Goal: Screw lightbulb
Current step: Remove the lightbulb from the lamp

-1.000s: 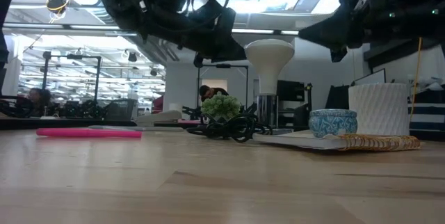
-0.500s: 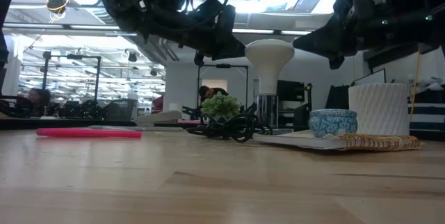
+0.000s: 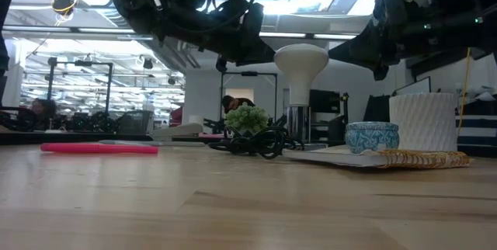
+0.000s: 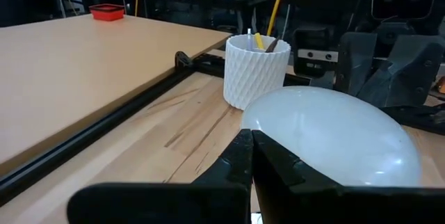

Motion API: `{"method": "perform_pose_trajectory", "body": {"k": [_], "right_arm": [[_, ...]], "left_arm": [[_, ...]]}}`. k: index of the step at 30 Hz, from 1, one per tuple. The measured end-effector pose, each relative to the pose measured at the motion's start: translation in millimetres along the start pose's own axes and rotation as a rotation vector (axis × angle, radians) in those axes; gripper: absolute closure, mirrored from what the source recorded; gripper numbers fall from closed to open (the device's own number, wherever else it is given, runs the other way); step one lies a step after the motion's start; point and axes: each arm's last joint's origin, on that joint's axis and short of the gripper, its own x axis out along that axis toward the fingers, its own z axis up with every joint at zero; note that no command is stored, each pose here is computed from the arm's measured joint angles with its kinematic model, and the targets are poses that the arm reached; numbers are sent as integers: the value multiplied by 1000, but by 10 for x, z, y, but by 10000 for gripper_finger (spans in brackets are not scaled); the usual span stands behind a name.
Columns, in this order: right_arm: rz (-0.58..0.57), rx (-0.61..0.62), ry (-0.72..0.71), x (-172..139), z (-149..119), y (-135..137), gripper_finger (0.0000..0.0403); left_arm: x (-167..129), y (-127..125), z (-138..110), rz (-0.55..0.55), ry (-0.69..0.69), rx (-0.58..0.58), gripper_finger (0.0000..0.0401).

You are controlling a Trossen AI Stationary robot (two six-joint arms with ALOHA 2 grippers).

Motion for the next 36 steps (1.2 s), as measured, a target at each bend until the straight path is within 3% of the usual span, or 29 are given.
{"method": "perform_pose_trajectory", "body": {"k": [15,28,32,36], "right_arm": [[-5,6,5,-1,-7,-3,391],[-82,5,-12,-2,-4,-28,391],[-146,2,-19,0,-8,-56,391],[-122,20,-10,5,-8,-41,391]], "left_arm": [[-37,-120,-29,-28,23,-41,401],[-44,-136,-50,-31,46,-67,401],[-57,-211,-60,-104,63,-61,401],[-82,-301,-143,-142,111,-32,401]]}}
